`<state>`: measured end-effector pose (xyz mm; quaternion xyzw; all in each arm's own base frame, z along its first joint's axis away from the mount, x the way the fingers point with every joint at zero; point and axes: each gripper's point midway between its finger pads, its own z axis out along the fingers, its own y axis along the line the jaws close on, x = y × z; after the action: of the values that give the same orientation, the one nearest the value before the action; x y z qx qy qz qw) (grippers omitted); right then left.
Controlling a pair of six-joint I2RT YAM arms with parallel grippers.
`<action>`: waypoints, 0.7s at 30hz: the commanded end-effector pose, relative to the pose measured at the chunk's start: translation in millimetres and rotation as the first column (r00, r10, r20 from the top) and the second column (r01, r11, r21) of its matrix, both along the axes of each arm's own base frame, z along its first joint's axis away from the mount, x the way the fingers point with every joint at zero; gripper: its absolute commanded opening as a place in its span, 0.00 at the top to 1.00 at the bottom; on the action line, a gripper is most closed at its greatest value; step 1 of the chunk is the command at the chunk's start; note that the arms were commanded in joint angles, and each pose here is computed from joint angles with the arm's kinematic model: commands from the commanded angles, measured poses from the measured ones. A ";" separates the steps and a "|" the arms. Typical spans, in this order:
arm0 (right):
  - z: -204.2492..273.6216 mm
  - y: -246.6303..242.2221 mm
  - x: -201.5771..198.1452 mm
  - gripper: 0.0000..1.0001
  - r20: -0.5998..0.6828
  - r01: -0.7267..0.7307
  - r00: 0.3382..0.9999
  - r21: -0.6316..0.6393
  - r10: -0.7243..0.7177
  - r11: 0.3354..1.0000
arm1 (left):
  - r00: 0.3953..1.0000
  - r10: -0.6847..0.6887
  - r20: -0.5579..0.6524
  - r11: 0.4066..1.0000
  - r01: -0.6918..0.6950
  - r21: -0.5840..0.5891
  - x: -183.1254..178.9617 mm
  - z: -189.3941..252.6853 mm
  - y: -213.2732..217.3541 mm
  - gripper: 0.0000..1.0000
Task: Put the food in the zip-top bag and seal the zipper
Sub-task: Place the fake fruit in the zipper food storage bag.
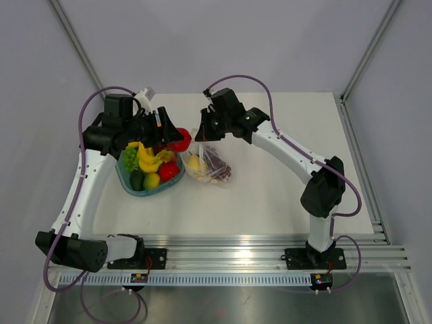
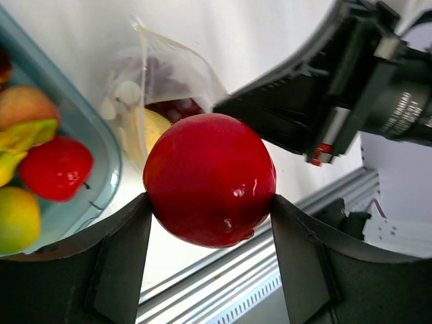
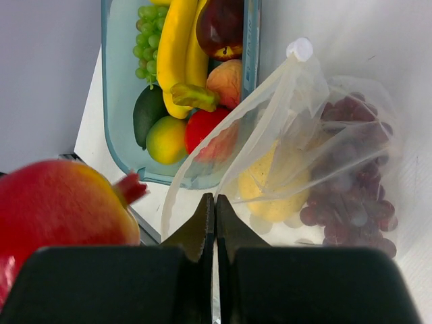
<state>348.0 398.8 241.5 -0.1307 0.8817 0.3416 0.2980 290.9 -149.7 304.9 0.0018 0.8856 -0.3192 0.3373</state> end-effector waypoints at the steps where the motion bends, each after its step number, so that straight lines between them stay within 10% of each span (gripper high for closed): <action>1: 27.2 -1.2 -6.2 1.00 0.055 0.001 0.998 0.040 -0.003 0.999 | 0.997 -0.079 0.002 0.994 0.079 -0.080 -3.3 2.3 -23.6 0.49; 18: 46.0 -19.5 -12.5 1.00 0.097 0.033 0.995 0.032 -0.036 0.999 | 0.990 -0.037 -0.136 0.998 0.029 -0.059 22.1 -62.7 -30.4 0.50; 21: 44.7 -20.2 -12.8 1.00 0.097 0.033 0.995 0.029 -0.036 0.999 | 0.984 -0.033 -0.173 0.999 0.029 -0.025 23.2 -74.6 -29.4 0.34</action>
<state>340.7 381.2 258.5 -0.1210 0.8804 0.3299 0.3184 302.1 -175.0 223.3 -0.0254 0.9124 -0.3339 0.2354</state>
